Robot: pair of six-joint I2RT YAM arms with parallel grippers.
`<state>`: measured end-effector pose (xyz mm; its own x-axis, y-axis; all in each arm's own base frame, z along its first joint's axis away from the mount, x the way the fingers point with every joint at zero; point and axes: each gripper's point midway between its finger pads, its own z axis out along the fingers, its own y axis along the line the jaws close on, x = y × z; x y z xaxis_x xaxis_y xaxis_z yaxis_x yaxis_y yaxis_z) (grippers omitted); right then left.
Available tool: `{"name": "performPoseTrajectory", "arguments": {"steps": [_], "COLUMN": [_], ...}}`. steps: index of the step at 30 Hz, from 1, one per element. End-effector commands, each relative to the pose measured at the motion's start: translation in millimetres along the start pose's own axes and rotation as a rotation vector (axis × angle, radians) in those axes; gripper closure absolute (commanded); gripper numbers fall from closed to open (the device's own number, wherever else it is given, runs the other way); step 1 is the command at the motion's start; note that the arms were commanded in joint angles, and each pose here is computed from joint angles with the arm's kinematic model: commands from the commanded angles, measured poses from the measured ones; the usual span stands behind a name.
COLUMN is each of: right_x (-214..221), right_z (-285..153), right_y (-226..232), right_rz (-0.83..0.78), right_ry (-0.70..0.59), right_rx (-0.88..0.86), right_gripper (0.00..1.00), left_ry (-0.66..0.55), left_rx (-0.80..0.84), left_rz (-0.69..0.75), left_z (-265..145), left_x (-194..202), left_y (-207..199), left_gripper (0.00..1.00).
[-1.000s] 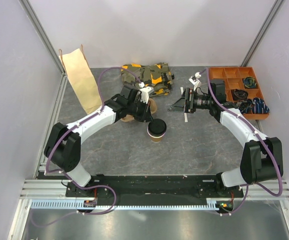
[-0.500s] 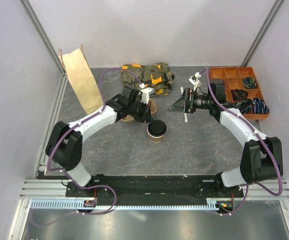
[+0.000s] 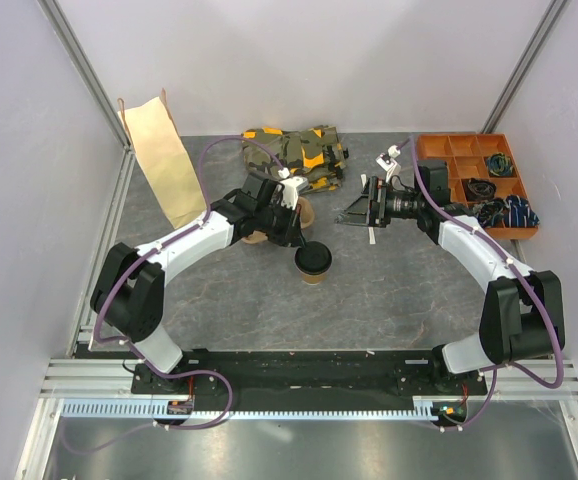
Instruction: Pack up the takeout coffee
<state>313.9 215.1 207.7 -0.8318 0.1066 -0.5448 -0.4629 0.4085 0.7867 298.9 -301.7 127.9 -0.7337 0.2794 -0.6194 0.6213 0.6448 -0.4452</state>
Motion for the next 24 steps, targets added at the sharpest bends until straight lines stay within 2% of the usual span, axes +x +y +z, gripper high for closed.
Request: {"name": "performPoseTrajectory", "arguments": {"steps": [1,10,18,20,24], "right_x": [-6,-5,-5,-6,-7], "right_z": [0,0,0,0,-1], "right_y": [9,8,7,9,11], "right_rz": [-0.045,-0.046,-0.046,-0.049,-0.054], "right_ry": [-0.005,-0.004,0.000,0.000,0.000], "right_rx": [-0.033,-0.032,-0.034,-0.037,-0.039], "right_gripper": [0.02,0.02,0.02,0.02,0.02], "left_ry": [-0.034,-0.007,-0.020,-0.039,-0.084], "left_rx": [0.023,0.006,0.012,0.019,0.009], "left_rz": [0.009,0.008,0.011,0.019,0.055], "left_z": [-14,-8,-10,-15,-27], "left_x": [-11,0,-5,-11,-30], "left_y": [-12,-4,-7,-11,-16], "left_gripper": [0.98,0.96,0.71,0.61,0.46]}}
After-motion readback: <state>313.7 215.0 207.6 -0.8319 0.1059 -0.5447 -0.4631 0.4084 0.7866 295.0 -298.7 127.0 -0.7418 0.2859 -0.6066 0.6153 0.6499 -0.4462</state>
